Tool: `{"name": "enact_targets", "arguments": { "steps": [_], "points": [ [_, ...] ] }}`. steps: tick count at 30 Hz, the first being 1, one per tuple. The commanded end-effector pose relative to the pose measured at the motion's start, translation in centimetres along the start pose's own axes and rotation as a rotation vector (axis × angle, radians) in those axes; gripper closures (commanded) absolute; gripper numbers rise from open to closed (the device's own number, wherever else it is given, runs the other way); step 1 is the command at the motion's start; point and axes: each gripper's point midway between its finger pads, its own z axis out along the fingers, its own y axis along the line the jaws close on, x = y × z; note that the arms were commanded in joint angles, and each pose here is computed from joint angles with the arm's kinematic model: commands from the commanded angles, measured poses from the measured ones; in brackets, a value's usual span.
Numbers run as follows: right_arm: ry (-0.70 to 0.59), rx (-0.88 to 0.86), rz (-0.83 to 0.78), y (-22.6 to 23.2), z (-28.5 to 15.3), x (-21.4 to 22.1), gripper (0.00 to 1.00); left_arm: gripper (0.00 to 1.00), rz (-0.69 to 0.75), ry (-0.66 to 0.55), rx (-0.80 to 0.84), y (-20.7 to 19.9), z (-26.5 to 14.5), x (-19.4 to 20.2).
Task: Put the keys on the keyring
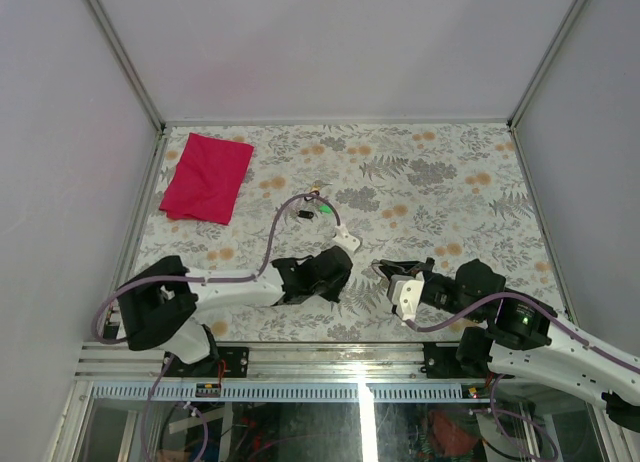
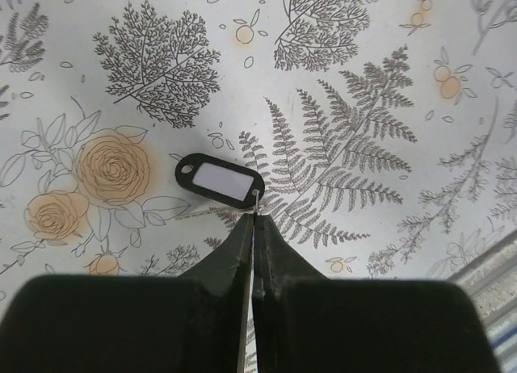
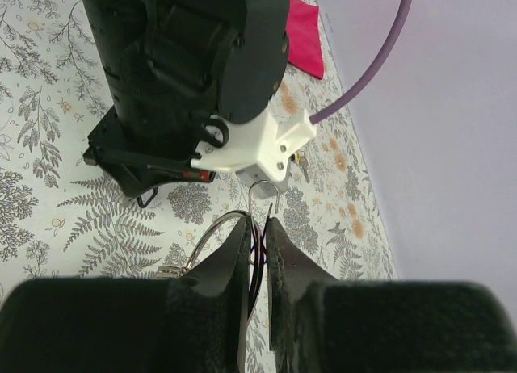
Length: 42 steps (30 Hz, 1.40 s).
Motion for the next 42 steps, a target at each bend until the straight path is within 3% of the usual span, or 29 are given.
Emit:
{"name": "enact_targets", "arguments": {
  "steps": [1, 16, 22, 31, 42],
  "points": [
    [-0.051, 0.042, 0.008, -1.6, -0.8, -2.0, 1.0, 1.0, 0.021, -0.14, 0.069, -1.0, -1.9, -2.7],
    [-0.053, -0.094, 0.008, 0.2, -0.8, -2.6, 1.0, 1.0, 0.174, -0.495, 0.274, -2.1, -11.2, -7.6],
    [-0.073, -0.176, -0.017, 1.4, -0.5, -3.2, 1.0, 1.0, 0.189, -0.545, 0.313, -2.8, -15.0, -9.6],
    [-0.071, -0.292, -0.058, 2.7, -0.4, -3.7, 1.0, 1.0, 0.376, -0.602, 0.465, -5.0, -19.6, -9.9],
    [-0.128, -0.413, -0.091, 3.2, -0.1, -6.1, 1.0, 1.0, 0.652, -0.534, 0.581, -6.5, -21.3, -8.7]
  ]
}}
